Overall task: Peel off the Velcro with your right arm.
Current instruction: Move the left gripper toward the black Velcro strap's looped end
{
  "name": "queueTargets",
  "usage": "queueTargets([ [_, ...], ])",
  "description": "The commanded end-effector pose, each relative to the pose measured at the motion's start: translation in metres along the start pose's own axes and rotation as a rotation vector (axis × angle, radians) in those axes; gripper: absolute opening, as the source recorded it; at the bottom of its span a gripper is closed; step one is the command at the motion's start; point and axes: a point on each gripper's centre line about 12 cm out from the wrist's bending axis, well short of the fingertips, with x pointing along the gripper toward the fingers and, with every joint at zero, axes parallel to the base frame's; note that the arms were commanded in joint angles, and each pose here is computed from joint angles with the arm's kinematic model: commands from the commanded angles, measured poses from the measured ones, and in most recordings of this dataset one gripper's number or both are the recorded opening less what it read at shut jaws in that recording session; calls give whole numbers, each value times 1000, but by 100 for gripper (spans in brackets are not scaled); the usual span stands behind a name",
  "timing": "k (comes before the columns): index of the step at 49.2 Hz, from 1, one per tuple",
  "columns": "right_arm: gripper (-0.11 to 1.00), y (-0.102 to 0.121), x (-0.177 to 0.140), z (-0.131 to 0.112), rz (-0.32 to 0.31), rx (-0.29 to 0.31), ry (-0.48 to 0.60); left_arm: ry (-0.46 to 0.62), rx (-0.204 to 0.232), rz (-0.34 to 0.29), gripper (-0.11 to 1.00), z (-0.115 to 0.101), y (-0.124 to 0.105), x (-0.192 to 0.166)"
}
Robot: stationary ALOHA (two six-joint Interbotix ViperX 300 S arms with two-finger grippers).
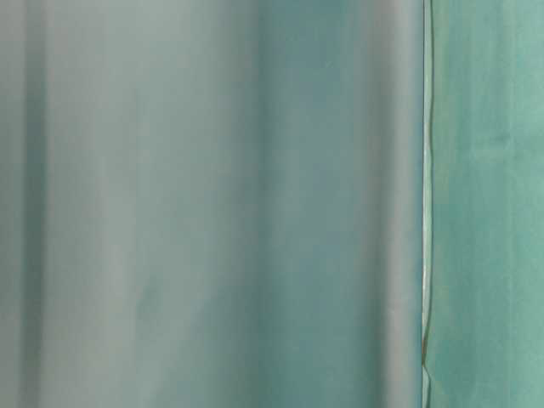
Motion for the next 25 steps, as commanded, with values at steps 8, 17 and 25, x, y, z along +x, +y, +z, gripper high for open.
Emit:
queueTargets([
  [8,70,0,2,6,-1,1,-21,-17,19,-1,58,5,-1,36],
  [17,70,0,1,6,-1,4,-32,11,20,1,58,0,-1,69],
  [25,70,0,0,5,-1,6,-41,41,22,4,58,-6,0,98],
])
